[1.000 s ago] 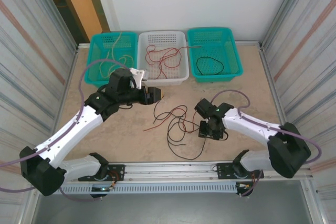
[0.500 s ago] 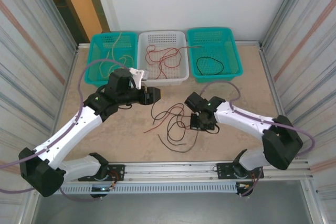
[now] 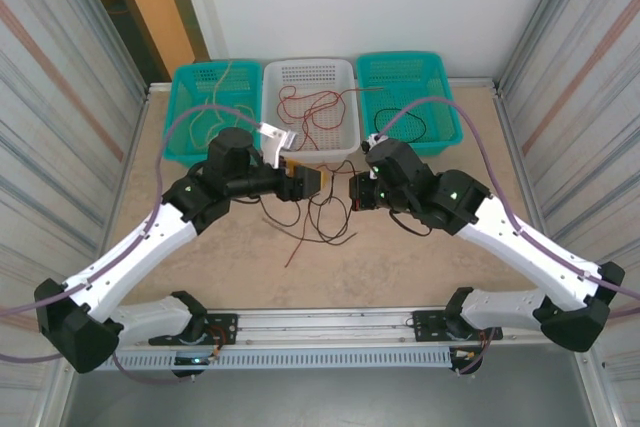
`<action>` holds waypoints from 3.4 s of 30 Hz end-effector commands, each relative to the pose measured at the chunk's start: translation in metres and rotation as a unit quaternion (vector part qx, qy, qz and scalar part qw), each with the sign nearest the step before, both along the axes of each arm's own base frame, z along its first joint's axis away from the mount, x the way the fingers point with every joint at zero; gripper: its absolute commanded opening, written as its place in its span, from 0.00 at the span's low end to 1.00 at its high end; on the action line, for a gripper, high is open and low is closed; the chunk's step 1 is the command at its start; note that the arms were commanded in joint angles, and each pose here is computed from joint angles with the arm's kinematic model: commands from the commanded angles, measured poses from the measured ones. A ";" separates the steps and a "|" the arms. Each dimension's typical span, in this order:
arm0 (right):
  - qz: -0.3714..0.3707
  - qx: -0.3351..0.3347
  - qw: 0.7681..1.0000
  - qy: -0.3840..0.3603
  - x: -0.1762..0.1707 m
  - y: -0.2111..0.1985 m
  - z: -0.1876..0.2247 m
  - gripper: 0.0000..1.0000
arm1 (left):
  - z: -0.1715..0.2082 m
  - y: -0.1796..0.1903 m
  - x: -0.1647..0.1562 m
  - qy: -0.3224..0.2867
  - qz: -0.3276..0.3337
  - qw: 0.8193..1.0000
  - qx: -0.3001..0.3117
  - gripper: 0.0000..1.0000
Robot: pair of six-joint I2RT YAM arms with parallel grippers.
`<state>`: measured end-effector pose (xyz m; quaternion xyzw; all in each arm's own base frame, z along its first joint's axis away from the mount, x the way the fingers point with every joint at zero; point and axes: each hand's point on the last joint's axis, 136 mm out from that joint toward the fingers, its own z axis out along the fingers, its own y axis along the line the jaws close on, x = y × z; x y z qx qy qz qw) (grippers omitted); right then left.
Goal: Untangle the cables
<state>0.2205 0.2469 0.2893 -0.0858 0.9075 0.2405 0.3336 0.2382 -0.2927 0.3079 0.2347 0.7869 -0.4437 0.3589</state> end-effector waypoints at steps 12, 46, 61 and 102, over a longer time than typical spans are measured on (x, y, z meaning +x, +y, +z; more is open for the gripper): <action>0.093 0.129 0.977 -0.145 -0.028 0.001 0.126 0.00 | 0.032 -0.029 -0.015 -0.088 -0.061 0.994 -0.002 0.74; 0.096 0.176 0.967 -0.154 -0.023 -0.008 0.150 0.00 | 0.050 0.057 0.053 -0.127 0.042 0.991 0.014 0.74; 0.095 0.191 0.964 -0.158 -0.025 -0.011 0.158 0.00 | 0.049 0.027 0.030 -0.093 -0.067 0.992 -0.043 0.52; -0.041 0.145 0.983 -0.107 0.018 -0.051 0.096 0.72 | 0.070 0.045 0.055 0.001 0.086 0.988 -0.127 0.00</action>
